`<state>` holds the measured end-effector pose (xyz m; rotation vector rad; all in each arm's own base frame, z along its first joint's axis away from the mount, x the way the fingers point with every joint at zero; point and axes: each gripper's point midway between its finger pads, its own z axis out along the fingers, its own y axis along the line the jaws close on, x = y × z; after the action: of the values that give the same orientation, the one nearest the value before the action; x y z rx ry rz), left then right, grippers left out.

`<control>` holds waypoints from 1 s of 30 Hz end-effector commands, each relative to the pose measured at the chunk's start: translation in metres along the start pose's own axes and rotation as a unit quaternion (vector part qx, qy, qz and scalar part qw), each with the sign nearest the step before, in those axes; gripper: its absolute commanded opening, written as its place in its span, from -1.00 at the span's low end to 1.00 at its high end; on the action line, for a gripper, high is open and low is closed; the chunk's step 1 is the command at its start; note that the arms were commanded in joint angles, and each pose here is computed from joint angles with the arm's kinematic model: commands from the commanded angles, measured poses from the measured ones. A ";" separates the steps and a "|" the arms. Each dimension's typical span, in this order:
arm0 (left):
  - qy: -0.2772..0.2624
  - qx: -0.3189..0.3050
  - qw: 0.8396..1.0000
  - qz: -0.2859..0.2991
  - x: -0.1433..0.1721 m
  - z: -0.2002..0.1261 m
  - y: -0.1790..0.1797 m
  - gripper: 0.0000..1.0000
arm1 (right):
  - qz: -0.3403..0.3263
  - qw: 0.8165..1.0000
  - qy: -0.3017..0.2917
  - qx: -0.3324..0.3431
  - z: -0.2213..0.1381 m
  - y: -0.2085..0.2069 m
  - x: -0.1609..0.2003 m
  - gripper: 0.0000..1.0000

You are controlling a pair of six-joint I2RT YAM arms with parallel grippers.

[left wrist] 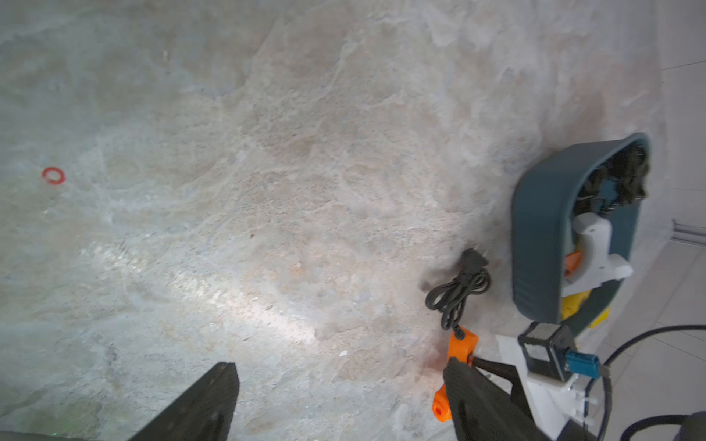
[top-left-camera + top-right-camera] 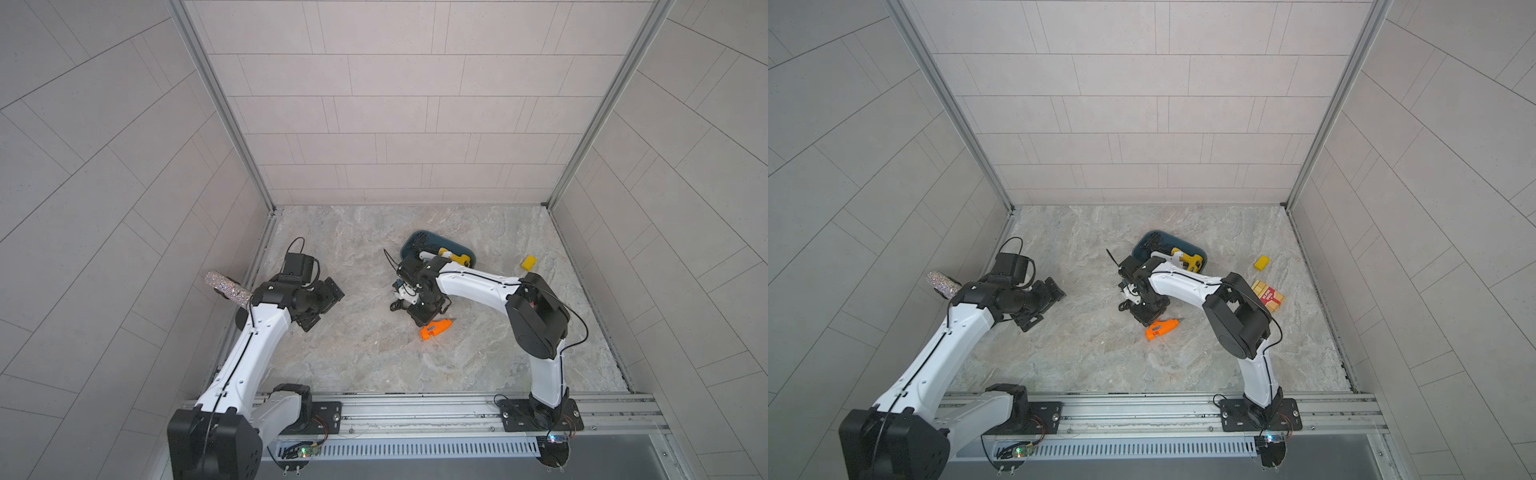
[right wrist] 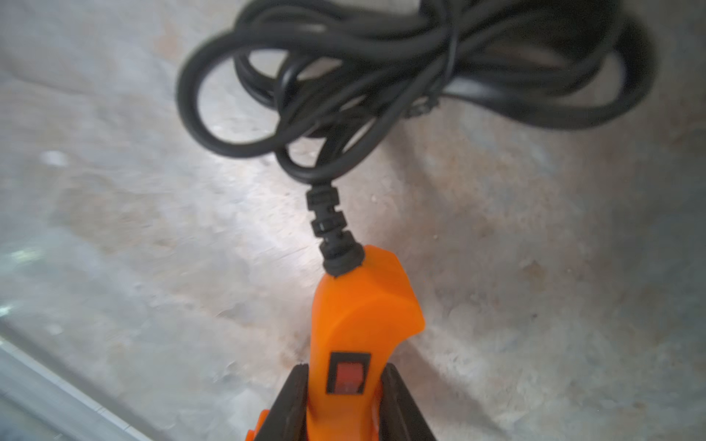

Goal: Put the hot melt glue gun into the storage box
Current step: Pick up the hot melt adhesive gun from the center of the board.

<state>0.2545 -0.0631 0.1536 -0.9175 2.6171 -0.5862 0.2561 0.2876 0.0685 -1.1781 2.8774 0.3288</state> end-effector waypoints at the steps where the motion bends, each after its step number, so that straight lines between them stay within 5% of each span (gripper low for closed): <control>1: -0.006 0.057 0.997 0.045 -0.010 -0.016 -0.036 0.85 | 0.019 0.990 -0.053 -0.129 -0.068 0.040 -0.005 -0.80; 5: 0.018 0.131 0.989 0.062 -0.009 -0.027 -0.078 0.85 | 0.069 0.949 -0.109 -0.289 -0.123 0.059 -0.015 -0.89; 10: 0.059 0.253 0.964 0.056 0.000 -0.043 -0.133 0.85 | 0.136 0.862 -0.173 -0.456 -0.171 0.057 -0.033 -1.00; 15: 0.092 0.351 0.932 0.009 0.003 -0.059 -0.171 0.85 | 0.157 0.808 -0.200 -0.531 -0.188 0.062 -0.046 -1.00; 17: 0.105 0.365 0.925 0.001 0.009 -0.061 -0.180 0.85 | 0.156 0.772 -0.236 -0.570 -0.207 0.062 -0.058 -1.00; 20: 0.131 0.367 0.921 0.000 0.025 -0.054 -0.187 0.85 | 0.172 0.690 -0.270 -0.649 -0.241 0.054 -0.070 -1.00; 25: 0.161 0.361 0.918 -0.023 0.048 -0.030 -0.186 0.83 | 0.170 0.684 -0.269 -0.656 -0.248 0.051 -0.081 -1.00; 30: 0.133 0.348 0.927 -0.052 0.040 -0.017 -0.175 0.77 | 0.174 0.680 -0.273 -0.658 -0.250 0.050 -0.082 -1.00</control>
<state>0.2977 -0.2128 0.2356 -0.7423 2.3583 -1.6263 0.3116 0.3357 0.2944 -0.0993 2.0903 2.4282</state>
